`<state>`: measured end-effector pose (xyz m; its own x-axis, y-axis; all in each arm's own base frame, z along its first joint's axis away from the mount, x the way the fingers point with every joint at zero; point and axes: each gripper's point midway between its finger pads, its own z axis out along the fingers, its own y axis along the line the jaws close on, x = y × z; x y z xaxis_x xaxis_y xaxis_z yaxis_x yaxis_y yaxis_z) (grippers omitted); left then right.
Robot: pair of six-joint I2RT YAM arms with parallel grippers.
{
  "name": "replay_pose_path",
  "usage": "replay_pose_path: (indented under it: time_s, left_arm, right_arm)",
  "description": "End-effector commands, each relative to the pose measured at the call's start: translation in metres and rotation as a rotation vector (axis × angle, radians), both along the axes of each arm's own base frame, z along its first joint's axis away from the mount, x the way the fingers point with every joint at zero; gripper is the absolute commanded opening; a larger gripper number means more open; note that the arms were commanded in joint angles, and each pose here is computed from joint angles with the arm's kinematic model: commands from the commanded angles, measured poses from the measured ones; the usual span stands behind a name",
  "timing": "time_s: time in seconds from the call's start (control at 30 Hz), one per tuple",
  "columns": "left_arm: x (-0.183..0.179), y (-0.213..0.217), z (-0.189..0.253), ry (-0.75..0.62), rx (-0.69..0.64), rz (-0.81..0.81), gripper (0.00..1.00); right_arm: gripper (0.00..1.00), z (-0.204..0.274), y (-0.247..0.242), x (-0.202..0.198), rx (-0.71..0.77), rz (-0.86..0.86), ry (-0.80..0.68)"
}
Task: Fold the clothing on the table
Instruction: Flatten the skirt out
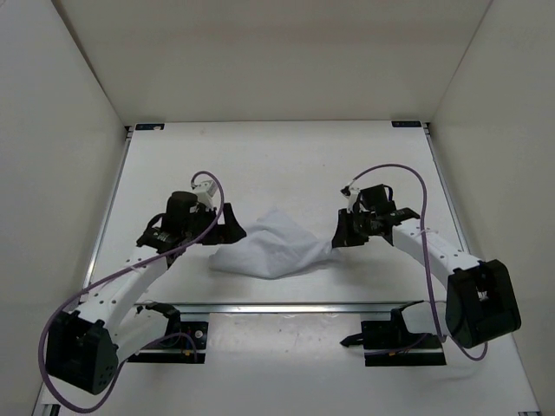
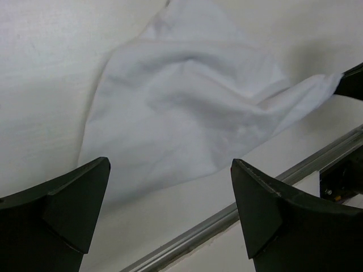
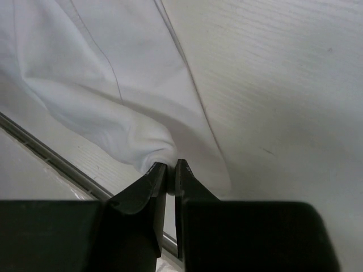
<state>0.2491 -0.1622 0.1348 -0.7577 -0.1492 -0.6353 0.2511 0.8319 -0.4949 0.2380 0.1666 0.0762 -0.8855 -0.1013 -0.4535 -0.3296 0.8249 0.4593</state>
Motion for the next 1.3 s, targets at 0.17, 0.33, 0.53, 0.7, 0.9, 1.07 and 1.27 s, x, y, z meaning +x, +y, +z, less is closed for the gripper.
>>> replay_pose_path:
  time_s: [0.17,0.33,0.53,0.7,0.9,1.07,1.27]
  left_arm:
    - [0.010,0.001,-0.026,0.040,0.055,-0.010,0.99]
    - [0.046,-0.025,-0.019,0.007,0.047,-0.126,0.99]
    - [0.063,-0.067,-0.023,0.019,0.028,-0.387,0.99]
    - [0.088,-0.094,-0.032,-0.037,0.060,-0.531,0.99]
    - [0.123,-0.117,-0.045,-0.039,0.049,-0.612,0.99]
    - [0.122,-0.129,-0.065,0.021,0.038,-0.714,0.95]
    - [0.090,-0.141,-0.088,0.126,-0.016,-0.833,0.95]
  right_arm:
    - [0.00,-0.027,-0.021,-0.052,-0.039,-0.021,0.169]
    - [0.20,-0.016,-0.013,-0.045,0.009,-0.044,0.131]
    - [0.42,0.021,-0.025,-0.012,0.106,-0.200,0.035]
    - [0.37,0.023,-0.040,-0.015,0.146,-0.268,0.029]
    - [0.42,0.030,-0.035,-0.015,0.156,-0.234,0.000]
    - [0.45,0.027,-0.036,-0.015,0.140,-0.265,0.044]
    - [0.46,0.025,-0.030,-0.015,0.158,-0.261,0.055]
